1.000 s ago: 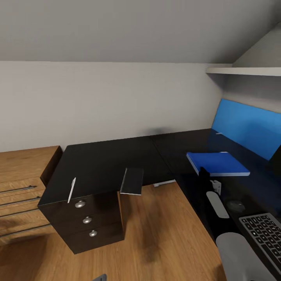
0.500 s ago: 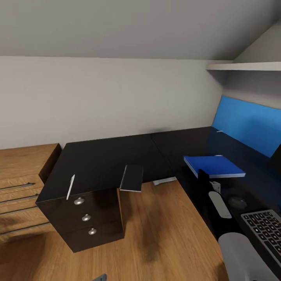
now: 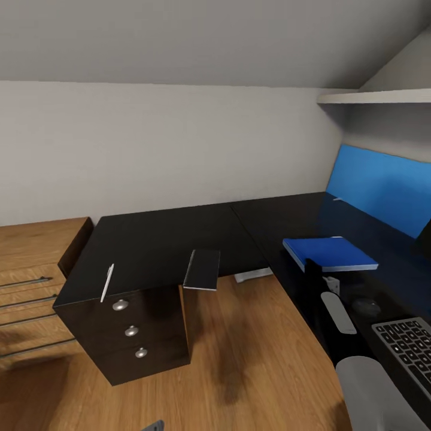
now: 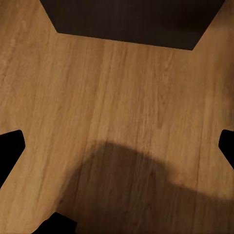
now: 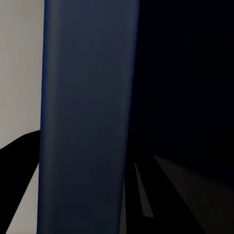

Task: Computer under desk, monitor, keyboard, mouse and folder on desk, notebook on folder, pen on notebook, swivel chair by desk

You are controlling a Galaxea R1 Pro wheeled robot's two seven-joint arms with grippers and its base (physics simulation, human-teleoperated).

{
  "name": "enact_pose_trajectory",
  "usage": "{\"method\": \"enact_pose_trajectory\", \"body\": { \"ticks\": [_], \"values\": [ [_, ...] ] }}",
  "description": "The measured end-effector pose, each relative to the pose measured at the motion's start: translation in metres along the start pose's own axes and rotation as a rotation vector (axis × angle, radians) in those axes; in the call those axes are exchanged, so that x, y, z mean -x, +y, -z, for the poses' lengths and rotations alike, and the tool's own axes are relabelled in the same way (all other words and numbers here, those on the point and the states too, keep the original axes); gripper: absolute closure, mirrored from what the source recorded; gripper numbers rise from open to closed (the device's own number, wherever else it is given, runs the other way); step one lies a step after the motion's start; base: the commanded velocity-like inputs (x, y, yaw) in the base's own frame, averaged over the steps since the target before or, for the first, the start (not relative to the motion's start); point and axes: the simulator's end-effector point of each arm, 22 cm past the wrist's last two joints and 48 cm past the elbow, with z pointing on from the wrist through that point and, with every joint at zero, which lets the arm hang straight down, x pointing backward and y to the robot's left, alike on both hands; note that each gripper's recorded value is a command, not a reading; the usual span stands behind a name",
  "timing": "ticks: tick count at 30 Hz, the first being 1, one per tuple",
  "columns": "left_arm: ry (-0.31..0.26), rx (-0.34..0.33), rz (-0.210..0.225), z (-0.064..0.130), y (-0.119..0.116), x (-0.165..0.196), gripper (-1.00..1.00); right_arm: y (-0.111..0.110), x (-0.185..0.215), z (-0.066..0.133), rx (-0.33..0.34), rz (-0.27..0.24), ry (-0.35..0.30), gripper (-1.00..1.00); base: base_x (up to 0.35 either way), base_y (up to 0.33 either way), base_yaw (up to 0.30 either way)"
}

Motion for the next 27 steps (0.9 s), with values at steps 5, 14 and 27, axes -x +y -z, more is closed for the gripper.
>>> {"method": "enact_pose_trajectory", "body": {
  "ticks": [5, 14, 27],
  "values": [
    [0.000, -0.002, 0.000, 0.0000, -0.0004, 0.0000, -1.00, 0.0000, 0.0000, 0.0000, 0.000, 0.000, 0.000, 1.00, 0.000, 0.000, 0.000],
    [0.002, -0.004, -0.001, -0.0002, -0.0005, -0.0008, -1.00, 0.0000, -0.0005, -0.0002, 0.001, 0.002, 0.001, 1.00, -0.019, 0.000, 0.000],
    [0.002, -0.007, -0.003, 0.0011, -0.0007, 0.0003, -1.00, -0.0009, -0.0018, 0.0001, -0.005, 0.012, 0.003, 1.00, -0.087, 0.000, 0.000]
  ]
}}
